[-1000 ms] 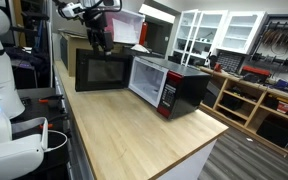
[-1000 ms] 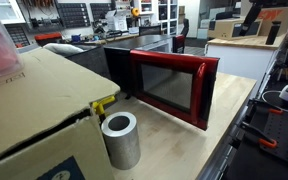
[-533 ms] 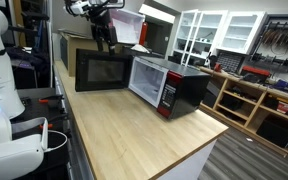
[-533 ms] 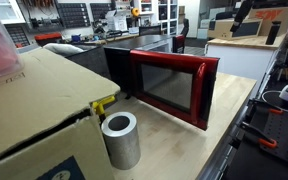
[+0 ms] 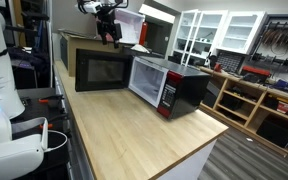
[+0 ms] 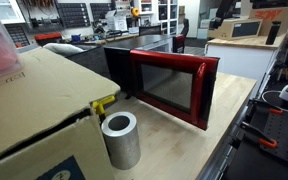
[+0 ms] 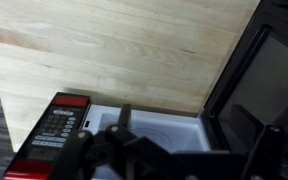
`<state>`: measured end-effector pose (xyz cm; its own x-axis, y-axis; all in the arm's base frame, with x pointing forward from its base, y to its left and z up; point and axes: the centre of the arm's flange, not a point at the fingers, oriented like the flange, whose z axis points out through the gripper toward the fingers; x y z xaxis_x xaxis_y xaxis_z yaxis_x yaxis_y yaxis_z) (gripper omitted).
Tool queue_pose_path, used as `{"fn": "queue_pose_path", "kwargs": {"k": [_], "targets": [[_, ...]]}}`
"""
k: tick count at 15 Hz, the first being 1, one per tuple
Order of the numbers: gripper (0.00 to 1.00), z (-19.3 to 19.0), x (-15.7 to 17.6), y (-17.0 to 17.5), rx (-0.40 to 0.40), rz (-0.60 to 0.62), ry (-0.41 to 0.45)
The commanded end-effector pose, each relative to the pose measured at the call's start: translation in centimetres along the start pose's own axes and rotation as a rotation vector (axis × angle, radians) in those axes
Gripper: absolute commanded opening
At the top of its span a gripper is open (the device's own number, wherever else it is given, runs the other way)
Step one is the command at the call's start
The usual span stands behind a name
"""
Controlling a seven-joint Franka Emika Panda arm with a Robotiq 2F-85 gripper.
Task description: Close the microwave door fully
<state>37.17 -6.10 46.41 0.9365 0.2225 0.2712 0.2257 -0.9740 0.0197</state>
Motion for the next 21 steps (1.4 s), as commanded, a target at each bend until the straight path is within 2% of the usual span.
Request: {"fn": "queue_pose_path", "kwargs": {"k": [1, 7, 15, 17, 18, 21], "targets": [[1.00, -0.1, 4.0, -0.9, 0.017, -0.048, 0.010], [1.00, 0.2, 7.8, -5.6, 0.032, -0.283, 0.017], [1.00, 1.3, 10.4, -11.5, 0.050, -0.540, 0.011], [1.00, 1.4, 10.8, -12.5, 0.047, -0.577, 0.007], [1.00, 1.3, 9.4, -12.1, 0.033, -0.535, -0.011], [1.00, 1.5, 9.8, -12.7, 0.032, -0.555, -0.013]]}}
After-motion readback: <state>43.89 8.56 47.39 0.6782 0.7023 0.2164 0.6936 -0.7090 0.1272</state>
